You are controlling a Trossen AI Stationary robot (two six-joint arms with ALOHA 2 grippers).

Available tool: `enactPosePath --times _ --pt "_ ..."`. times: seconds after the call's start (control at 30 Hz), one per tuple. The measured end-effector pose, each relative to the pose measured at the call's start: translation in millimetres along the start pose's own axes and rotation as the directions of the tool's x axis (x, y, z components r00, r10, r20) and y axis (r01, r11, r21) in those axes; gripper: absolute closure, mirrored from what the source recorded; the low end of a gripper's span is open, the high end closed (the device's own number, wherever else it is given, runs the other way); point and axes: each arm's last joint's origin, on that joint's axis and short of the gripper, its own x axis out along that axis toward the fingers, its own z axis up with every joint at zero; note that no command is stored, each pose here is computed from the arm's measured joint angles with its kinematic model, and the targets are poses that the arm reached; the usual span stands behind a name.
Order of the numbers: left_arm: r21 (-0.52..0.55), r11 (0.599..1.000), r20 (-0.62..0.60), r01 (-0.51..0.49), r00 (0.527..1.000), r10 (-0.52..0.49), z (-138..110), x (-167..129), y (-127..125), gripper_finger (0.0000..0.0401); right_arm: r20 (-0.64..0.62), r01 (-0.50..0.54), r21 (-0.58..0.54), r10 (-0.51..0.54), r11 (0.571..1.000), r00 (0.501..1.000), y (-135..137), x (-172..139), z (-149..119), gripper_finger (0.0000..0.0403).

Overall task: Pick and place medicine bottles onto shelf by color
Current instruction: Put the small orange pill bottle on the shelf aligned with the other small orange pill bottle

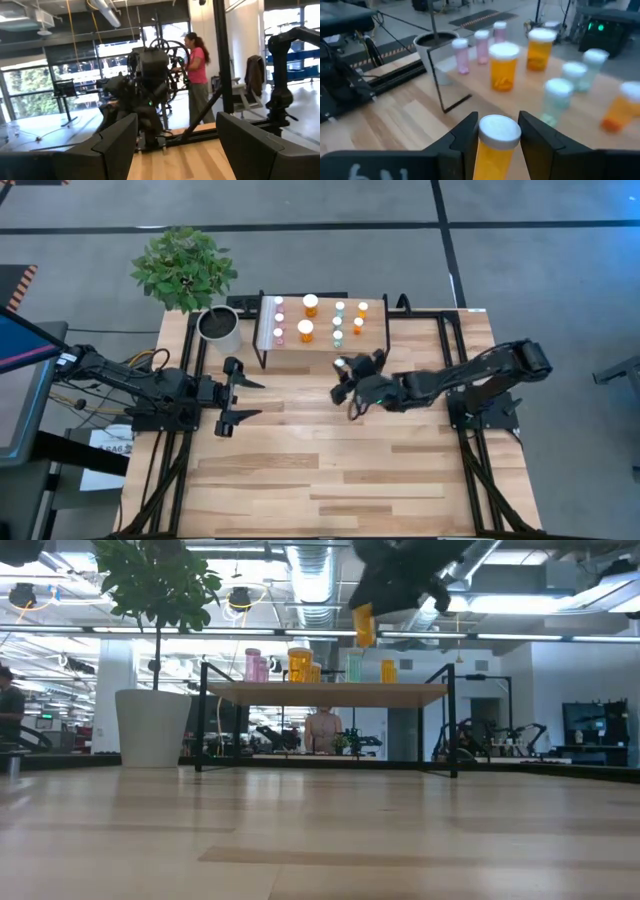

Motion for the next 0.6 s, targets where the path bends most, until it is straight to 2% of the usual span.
enactPosePath --times 0.1,0.33,0.5,0.6 --pt "0.007 1.0 -0.005 -0.014 1.0 0.014 -0.5 0.3 0.4 0.0143 0.048 -0.021 0.013 0.02 1.0 0.999 -19.9 -4.7 6.6 0.0255" --pt "0.01 0.999 0.003 -0.041 0.999 0.041 0.0 0.7 4.5 0.0143 0.161 -0.037 0.028 0.032 0.999 0.986 -71.4 -4.2 -8.3 0.0255" --pt "0.013 0.998 0.042 -0.068 0.997 0.067 3.5 0.9 8.9 0.0143 0.245 -0.035 -0.018 0.038 0.999 0.969 -88.8 3.3 -11.4 0.0256" --pt "0.025 0.997 0.05 -0.079 0.996 0.078 4.0 1.0 11.1 0.0143 0.24 -0.005 -0.07 0.022 0.998 0.97 -94.9 9.6 -10.4 0.0256"
